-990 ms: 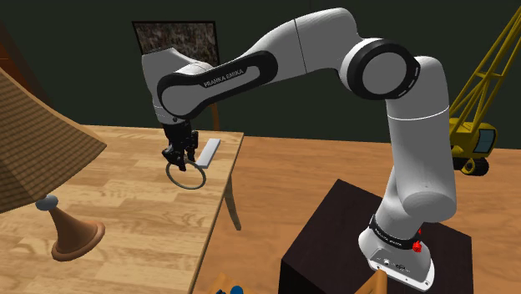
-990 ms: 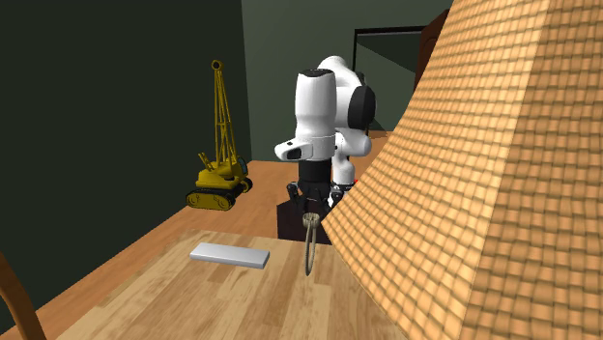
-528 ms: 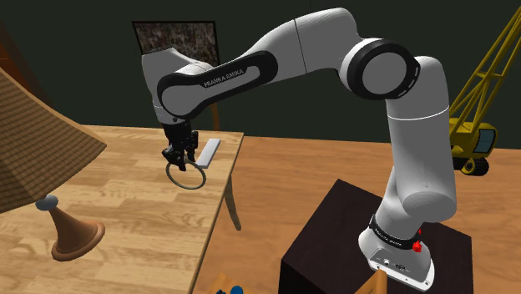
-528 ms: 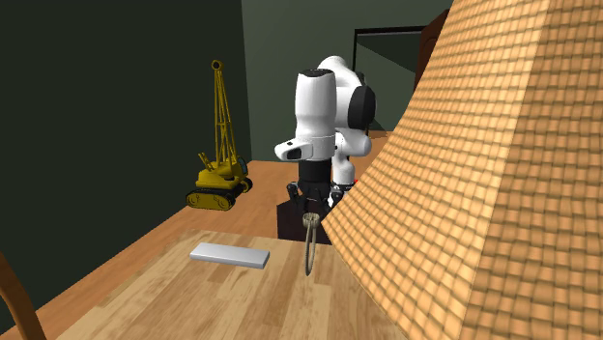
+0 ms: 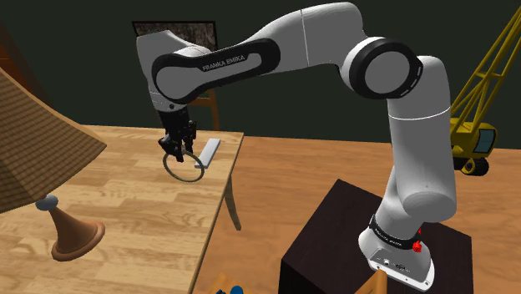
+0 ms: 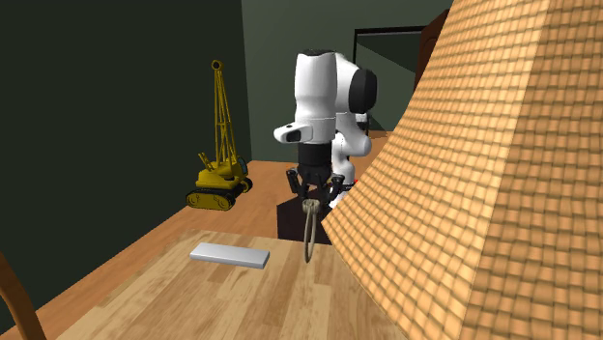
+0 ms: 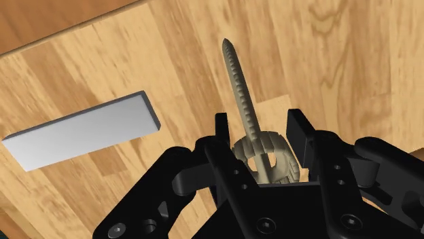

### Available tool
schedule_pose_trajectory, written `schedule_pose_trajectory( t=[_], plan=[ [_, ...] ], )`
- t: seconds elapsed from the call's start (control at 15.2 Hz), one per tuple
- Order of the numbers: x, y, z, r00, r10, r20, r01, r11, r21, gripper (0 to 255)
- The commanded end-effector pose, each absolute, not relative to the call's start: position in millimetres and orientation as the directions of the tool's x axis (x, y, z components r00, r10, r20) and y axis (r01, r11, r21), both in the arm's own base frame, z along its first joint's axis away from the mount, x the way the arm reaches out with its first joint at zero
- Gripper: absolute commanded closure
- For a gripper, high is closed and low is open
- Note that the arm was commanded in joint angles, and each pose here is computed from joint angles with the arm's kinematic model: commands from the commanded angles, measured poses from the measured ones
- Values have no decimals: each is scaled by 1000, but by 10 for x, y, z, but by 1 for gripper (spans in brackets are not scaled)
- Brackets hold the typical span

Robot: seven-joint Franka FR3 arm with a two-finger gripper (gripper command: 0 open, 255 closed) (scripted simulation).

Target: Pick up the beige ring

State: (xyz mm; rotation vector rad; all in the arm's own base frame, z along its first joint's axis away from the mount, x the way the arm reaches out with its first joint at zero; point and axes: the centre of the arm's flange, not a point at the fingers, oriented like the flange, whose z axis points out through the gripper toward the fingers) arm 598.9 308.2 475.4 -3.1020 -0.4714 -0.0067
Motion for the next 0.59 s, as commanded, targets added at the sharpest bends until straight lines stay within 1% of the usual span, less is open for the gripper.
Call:
schedule_pose_trajectory(
  t=[0.0, 0.4, 0.53],
  plan=[
    [5989, 3084, 4857, 955, 297, 4, 297, -955, -3, 255],
    [5989, 3084, 5174, 955, 297, 4, 297, -955, -3, 255],
    [5989, 3084, 5182, 955, 297, 4, 297, -955, -3, 255]
  ],
)
